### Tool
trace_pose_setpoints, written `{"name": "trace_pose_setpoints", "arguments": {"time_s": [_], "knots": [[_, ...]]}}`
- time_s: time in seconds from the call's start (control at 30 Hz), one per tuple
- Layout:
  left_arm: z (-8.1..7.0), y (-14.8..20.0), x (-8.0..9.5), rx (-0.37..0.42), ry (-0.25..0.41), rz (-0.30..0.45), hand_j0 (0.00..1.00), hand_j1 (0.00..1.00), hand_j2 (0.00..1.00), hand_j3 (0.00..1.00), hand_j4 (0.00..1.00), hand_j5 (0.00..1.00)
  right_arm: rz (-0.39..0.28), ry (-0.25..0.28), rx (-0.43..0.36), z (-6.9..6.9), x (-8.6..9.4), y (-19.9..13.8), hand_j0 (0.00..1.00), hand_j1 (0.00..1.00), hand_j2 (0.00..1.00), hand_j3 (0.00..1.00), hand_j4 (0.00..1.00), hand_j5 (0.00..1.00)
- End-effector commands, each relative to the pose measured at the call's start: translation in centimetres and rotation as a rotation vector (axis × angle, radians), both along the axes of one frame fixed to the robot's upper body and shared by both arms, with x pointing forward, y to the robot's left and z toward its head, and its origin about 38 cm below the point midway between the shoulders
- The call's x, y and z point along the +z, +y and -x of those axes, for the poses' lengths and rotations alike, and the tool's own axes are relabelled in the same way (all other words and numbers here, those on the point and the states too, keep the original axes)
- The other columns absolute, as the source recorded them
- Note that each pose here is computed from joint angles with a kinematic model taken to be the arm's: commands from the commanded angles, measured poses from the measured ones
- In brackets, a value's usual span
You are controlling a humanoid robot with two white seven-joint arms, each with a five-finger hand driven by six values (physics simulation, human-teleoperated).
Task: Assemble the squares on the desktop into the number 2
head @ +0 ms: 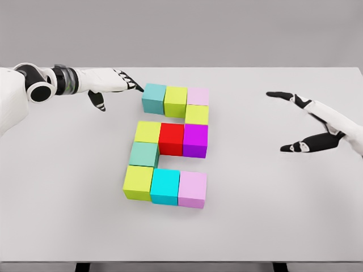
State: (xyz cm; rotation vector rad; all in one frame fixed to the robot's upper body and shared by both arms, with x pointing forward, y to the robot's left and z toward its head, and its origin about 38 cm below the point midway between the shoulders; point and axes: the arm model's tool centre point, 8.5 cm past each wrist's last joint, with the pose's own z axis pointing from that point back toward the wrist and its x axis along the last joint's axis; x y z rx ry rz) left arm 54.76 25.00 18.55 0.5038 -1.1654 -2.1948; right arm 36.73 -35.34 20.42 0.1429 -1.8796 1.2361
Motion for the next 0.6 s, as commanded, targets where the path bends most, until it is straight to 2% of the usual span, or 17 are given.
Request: {"name": "trace_pose_setpoints", "arguments": {"time_s": [0.0,0.03,0.07,0.27,0.3,0.37,0.4,0.57], "knots": [[0.0,0.0,0.1,0.004,-0.001,0.006,1.0,1.0,1.0,1.0,1.0,1.0,-0.036,-0.013,-0.037,-0.4,0.0,-0.5,1.0,1.0,1.0,1.0,1.0,1.0],[0.0,0.0,0.1,0.004,-0.001,0.006,1.0,1.0,1.0,1.0,1.0,1.0,-0.036,-0.013,-0.037,-0.4,0.0,-0.5,1.0,1.0,1.0,1.0,1.0,1.0],[-0.2,0.8,0.8,0.018,-0.012,0.01,1.0,1.0,1.0,1.0,1.0,1.0,-0.079,0.027,-0.068,-0.5,-2.1,-0.4,1.0,1.0,1.0,1.0,1.0,1.0],[-0.2,0.8,0.8,0.018,-0.012,0.01,1.0,1.0,1.0,1.0,1.0,1.0,-0.079,0.027,-0.068,-0.5,-2.1,-0.4,1.0,1.0,1.0,1.0,1.0,1.0],[1.7,14.0,4.0,0.229,-0.057,-0.058,1.0,1.0,1.0,1.0,1.0,1.0,-0.094,0.086,-0.126,-0.9,-4.2,-1.9,1.0,1.0,1.0,1.0,1.0,1.0],[1.8,14.1,4.1,0.231,-0.058,-0.058,1.0,1.0,1.0,1.0,1.0,1.0,-0.094,0.086,-0.126,-0.9,-4.2,-1.9,1.0,1.0,1.0,1.0,1.0,1.0],[2.3,15.8,4.3,0.259,-0.059,-0.076,1.0,1.0,1.0,1.0,1.0,1.0,-0.094,0.089,-0.128,-0.8,-4.3,-1.9,1.0,1.0,1.0,1.0,1.0,1.0],[2.3,15.8,4.3,0.259,-0.059,-0.076,1.0,1.0,1.0,1.0,1.0,1.0,-0.094,0.089,-0.128,-0.8,-4.3,-1.9,1.0,1.0,1.0,1.0,1.0,1.0]]}}
